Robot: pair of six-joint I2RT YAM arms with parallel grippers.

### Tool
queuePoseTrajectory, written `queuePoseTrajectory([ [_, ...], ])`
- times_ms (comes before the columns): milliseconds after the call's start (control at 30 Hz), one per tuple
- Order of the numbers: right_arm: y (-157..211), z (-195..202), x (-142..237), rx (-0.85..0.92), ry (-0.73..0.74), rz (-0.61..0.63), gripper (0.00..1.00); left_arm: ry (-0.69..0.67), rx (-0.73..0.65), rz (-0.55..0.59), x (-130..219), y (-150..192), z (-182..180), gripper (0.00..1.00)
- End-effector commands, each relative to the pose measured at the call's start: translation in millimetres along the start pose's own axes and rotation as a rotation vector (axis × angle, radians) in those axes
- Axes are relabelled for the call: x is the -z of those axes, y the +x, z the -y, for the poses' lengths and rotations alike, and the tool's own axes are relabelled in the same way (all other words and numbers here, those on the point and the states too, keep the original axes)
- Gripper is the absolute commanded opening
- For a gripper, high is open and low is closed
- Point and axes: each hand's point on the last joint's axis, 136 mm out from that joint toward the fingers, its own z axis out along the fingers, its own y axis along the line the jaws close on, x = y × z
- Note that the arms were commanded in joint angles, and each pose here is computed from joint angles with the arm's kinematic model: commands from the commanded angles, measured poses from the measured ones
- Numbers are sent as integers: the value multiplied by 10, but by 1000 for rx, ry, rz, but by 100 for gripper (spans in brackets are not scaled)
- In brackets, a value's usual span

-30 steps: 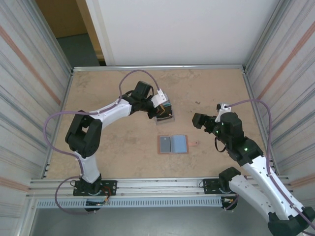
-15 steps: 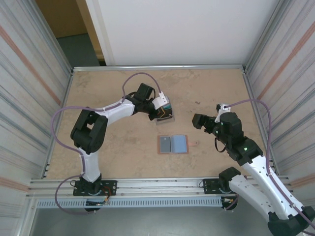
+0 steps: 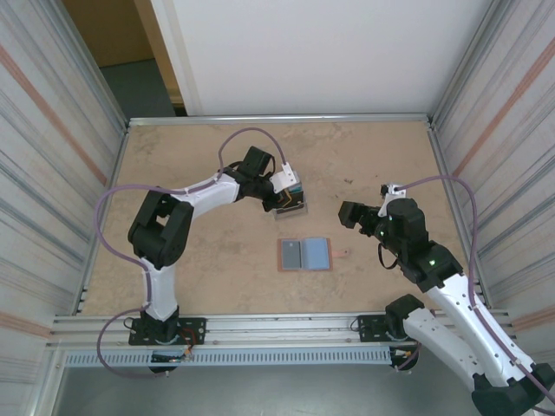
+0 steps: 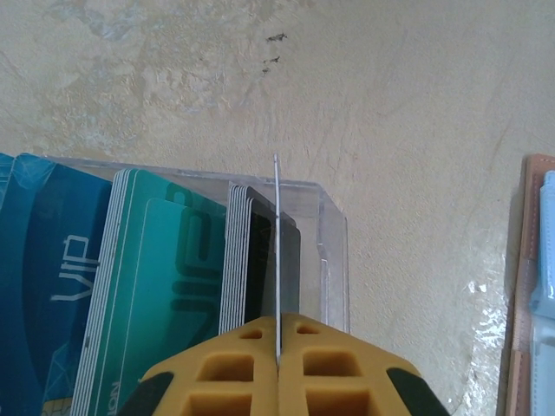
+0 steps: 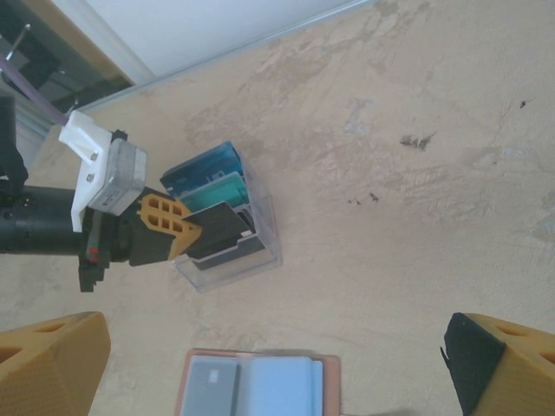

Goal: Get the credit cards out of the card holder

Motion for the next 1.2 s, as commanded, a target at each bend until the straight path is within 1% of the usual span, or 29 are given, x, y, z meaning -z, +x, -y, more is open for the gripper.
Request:
queuePoseTrajectory([
  [0,52,73,-37,-27,26,-7,99,-25,-39,-6,-4,-37,-90,4],
  [67,56,72,-42,-29,26,-9,99,-37,-44,-8,-6,-41,-112,6],
  [100,59,73,-46,-29,27,-11,99,-37,-43,-12,-6,-32,-111,9],
  [133,63,75,-50,-31,28,-13,99,-35,-42,-13,-2,-35,-110,15],
  [167,64,77,-53,-32,30,-14,99,-31,-40,-10,5,-47,-103,17],
  [300,119,113,-92,-45,52,-41,99,-24,-30,5,56,-96,-79,20],
  [333,136,118,-104,-50,58,-52,99,-23,-32,10,74,-120,-63,27],
  [533,326,172,-247,-70,115,-142,99,-31,-33,44,257,-260,31,29],
  [700,459,132,-363,-33,178,-198,99,-75,-14,95,508,-374,132,30],
  [767,507,93,-412,-1,211,-213,99,-112,8,120,644,-400,145,30],
  [800,534,46,-440,17,218,-224,99,-126,22,126,689,-383,159,35],
  [867,610,-15,-515,50,246,-252,99,-168,52,147,820,-366,179,38],
  [933,654,-94,-566,74,256,-273,99,-215,88,160,943,-314,190,45],
  [1033,770,-245,-660,122,265,-318,99,-288,151,196,1131,-224,220,46],
  [1067,807,-287,-688,137,277,-328,99,-314,180,218,1200,-194,228,52],
  [1167,896,-454,-770,195,295,-373,99,-397,265,265,1402,-84,232,53],
])
